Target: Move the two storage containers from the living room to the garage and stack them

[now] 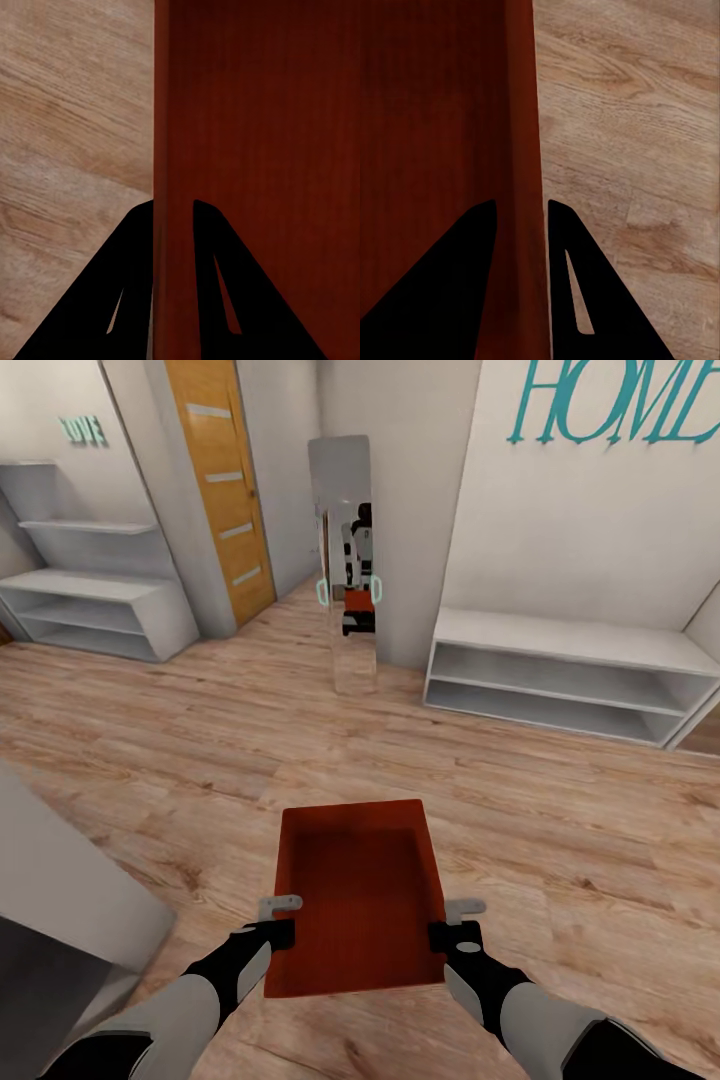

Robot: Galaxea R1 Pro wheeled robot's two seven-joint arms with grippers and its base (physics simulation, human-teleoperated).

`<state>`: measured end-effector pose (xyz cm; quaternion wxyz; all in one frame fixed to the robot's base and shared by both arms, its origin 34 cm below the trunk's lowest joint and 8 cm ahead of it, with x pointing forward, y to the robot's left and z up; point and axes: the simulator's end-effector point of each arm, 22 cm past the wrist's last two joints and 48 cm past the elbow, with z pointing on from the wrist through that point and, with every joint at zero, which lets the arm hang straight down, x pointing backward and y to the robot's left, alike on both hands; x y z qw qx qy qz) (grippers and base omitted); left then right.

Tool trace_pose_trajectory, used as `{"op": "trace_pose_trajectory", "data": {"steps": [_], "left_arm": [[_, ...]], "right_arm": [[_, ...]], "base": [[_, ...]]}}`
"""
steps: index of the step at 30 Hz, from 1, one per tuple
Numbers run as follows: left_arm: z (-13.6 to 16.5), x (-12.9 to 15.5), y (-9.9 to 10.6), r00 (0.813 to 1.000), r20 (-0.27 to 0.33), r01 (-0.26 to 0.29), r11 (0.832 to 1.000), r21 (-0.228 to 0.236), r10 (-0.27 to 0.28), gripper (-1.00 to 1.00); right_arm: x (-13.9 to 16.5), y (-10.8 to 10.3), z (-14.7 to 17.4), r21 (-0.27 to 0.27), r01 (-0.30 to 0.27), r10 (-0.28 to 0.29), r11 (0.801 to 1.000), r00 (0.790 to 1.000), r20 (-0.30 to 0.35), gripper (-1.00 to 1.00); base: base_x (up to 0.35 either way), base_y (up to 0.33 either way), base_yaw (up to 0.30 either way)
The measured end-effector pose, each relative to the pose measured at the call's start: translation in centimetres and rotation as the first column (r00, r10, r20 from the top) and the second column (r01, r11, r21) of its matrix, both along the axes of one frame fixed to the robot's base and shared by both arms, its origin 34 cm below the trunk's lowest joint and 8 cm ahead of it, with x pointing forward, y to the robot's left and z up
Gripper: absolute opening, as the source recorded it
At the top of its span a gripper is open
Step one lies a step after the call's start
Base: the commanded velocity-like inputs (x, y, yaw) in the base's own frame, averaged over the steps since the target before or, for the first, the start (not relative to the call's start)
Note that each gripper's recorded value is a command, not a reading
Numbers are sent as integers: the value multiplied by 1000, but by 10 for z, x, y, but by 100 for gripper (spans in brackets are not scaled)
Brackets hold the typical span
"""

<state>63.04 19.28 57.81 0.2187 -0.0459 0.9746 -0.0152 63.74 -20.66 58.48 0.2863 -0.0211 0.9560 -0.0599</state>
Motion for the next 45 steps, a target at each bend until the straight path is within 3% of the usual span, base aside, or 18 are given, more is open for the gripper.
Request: {"op": "trace_pose_trajectory", "data": {"steps": [21,39,45], "left_arm": [[0,0,0,1000,0,0,1000,0,0,-100],[0,0,0,1000,0,0,1000,0,0,-100],[0,0,0,1000,0,0,1000,0,0,-100]], "right_arm": [[0,0,0,0,0,0,1000,1000,0,-100],[0,0,0,0,0,0,1000,1000,0,-100],[0,0,0,0,0,0,1000,1000,0,-100]], "base": [[323,0,6],[323,0,252],[323,0,69]]}}
